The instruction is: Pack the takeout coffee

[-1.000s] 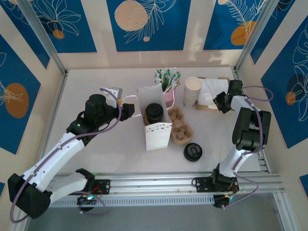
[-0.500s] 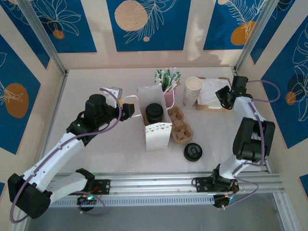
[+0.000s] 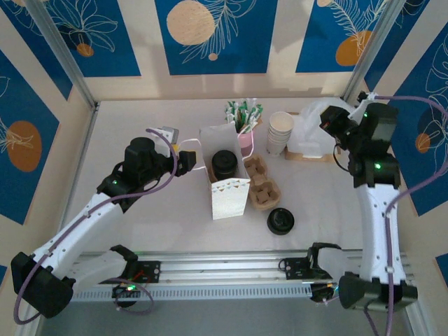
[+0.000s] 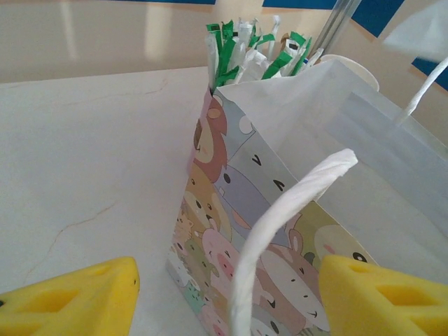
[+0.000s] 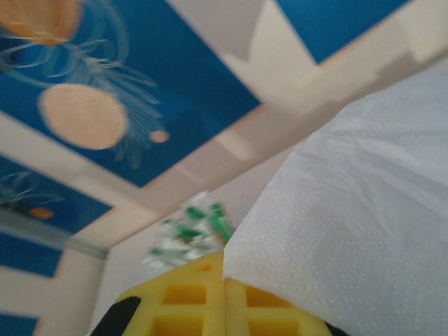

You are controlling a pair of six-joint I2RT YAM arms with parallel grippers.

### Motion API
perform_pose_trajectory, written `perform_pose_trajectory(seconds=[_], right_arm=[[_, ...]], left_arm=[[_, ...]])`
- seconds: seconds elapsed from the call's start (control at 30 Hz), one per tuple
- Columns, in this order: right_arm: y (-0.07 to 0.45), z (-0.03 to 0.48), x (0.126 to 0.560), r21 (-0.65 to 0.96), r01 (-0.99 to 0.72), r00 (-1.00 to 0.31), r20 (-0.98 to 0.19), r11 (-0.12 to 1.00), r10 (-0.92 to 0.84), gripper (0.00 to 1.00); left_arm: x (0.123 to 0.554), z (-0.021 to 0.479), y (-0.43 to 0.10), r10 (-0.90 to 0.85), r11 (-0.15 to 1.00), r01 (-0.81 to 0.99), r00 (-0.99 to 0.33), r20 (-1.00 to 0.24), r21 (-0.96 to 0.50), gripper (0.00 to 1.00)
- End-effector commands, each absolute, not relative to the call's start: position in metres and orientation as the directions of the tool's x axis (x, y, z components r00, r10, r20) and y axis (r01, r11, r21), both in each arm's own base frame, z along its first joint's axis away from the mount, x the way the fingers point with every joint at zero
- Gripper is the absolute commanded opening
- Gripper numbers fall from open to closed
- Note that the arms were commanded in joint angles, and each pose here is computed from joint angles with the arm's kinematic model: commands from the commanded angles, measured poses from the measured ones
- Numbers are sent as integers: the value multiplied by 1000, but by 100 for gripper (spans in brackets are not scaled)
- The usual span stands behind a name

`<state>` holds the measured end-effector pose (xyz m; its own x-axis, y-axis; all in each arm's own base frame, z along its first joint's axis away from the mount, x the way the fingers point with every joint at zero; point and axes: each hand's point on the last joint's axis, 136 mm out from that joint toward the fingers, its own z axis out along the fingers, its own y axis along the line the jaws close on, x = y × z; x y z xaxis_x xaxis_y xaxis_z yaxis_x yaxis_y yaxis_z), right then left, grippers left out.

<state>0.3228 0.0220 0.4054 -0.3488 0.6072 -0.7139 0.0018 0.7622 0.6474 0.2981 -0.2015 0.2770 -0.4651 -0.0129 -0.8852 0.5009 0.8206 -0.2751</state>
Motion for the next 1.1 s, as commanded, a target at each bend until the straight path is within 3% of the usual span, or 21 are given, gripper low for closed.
perform_pose_trajectory(seconds=[0.0,0.2,0.37,0.47,0.83,1.07], right_arm=[[65,435,285,682,-186,-452,-699,707,555,0],[141,507,226,651,-494,-485,-756,576,439,0],[203,534,183,633,-658,-547,-774,408,318,0],[234,538,162,575,-730,-531,-817,369,225,0],[250,414,201,477,-555,-652,-758,682,0,0],[237,365,205,363,-510,-715,-683,780,-150,0]], left_arm=[[294,287,-204,-6,813,522,-436,-900,-258,69],[294,286,-205,-3,813,522,-438,-899,-258,69],[295,284,-205,4,816,521,-438,-899,-251,69],[295,283,-206,6,816,521,-441,-898,-251,68],[294,283,-206,10,816,523,-438,-899,-246,69],[294,283,-206,12,815,525,-438,-899,-245,69]])
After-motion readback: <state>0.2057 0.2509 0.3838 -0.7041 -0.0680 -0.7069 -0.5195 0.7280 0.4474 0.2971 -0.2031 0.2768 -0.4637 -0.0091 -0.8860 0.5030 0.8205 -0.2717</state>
